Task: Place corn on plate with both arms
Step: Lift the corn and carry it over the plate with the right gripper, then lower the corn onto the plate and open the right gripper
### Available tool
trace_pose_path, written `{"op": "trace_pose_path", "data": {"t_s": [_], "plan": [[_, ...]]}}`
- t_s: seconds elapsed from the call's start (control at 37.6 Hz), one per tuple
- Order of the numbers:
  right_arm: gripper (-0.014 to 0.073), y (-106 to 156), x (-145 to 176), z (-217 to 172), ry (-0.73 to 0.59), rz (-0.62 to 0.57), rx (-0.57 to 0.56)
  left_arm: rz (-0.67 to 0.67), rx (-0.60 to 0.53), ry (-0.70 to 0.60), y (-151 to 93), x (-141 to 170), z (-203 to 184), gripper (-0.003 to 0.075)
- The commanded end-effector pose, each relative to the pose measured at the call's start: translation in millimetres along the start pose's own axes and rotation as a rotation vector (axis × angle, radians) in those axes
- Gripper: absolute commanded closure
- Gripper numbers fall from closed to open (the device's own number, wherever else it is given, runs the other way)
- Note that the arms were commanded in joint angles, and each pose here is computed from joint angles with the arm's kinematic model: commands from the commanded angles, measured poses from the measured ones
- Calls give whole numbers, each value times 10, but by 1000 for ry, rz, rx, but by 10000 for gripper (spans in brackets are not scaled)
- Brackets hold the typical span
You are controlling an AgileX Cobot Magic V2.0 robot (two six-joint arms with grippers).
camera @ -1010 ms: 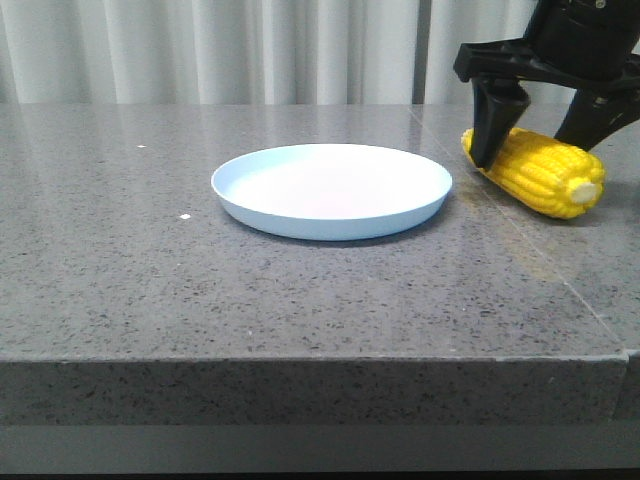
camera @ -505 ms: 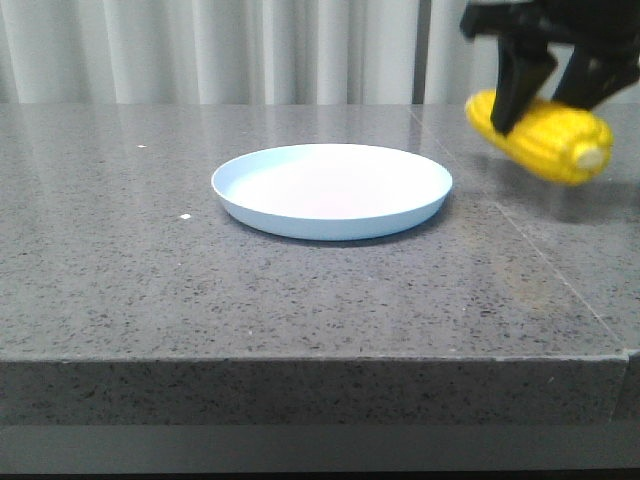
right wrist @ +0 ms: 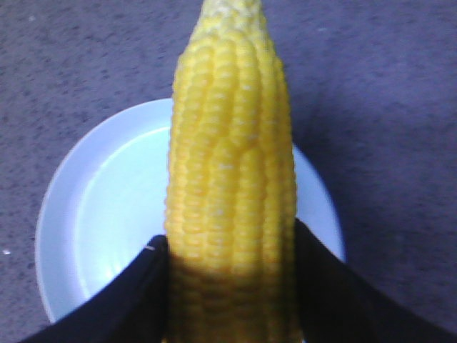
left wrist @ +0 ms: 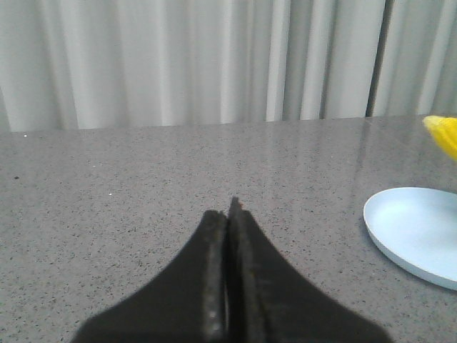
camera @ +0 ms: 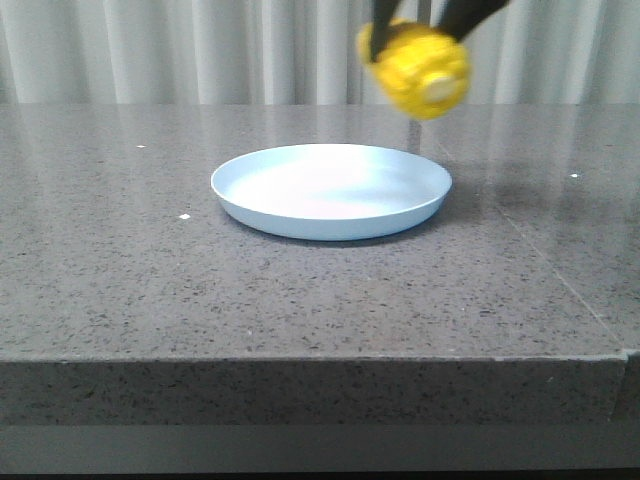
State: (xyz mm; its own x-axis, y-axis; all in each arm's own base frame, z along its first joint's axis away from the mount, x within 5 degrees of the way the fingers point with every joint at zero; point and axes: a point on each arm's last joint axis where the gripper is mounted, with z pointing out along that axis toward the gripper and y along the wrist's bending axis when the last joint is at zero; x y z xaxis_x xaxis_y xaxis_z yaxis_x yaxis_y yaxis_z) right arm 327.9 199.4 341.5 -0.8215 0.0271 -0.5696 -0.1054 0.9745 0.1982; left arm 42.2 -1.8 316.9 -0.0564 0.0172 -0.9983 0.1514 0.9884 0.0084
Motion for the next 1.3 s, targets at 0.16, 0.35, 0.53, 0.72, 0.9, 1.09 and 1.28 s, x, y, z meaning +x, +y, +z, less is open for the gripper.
{"op": "trace_pose_path", "data": {"t_s": [0.16,0.35,0.53,0.72,0.9,1.09,1.28], "plan": [[518,266,-88,68,-53,15,-47,-8,12,-89,-10,-140,-13,741],[515,273,-36,268,-5,13,-23,-8,12,-89,-10,-140,-13,741],[351,284,-17,298,14,25,-30,-8,12,-89,-10,-140,-13,741],[174,271,1,297,33,23,-15,-8,12,-89,-10,-140,-13,741],[38,271,1,297,33,23,-15,-8,12,-89,-10,-140,-13,741],[15,260,-100,86,-4,14,-1,-8,12,-89,-10,-140,-13,741],[45,164,-352,-531,-157,-30,59,-8,12,-89,-10,-140,-13,741]]}}
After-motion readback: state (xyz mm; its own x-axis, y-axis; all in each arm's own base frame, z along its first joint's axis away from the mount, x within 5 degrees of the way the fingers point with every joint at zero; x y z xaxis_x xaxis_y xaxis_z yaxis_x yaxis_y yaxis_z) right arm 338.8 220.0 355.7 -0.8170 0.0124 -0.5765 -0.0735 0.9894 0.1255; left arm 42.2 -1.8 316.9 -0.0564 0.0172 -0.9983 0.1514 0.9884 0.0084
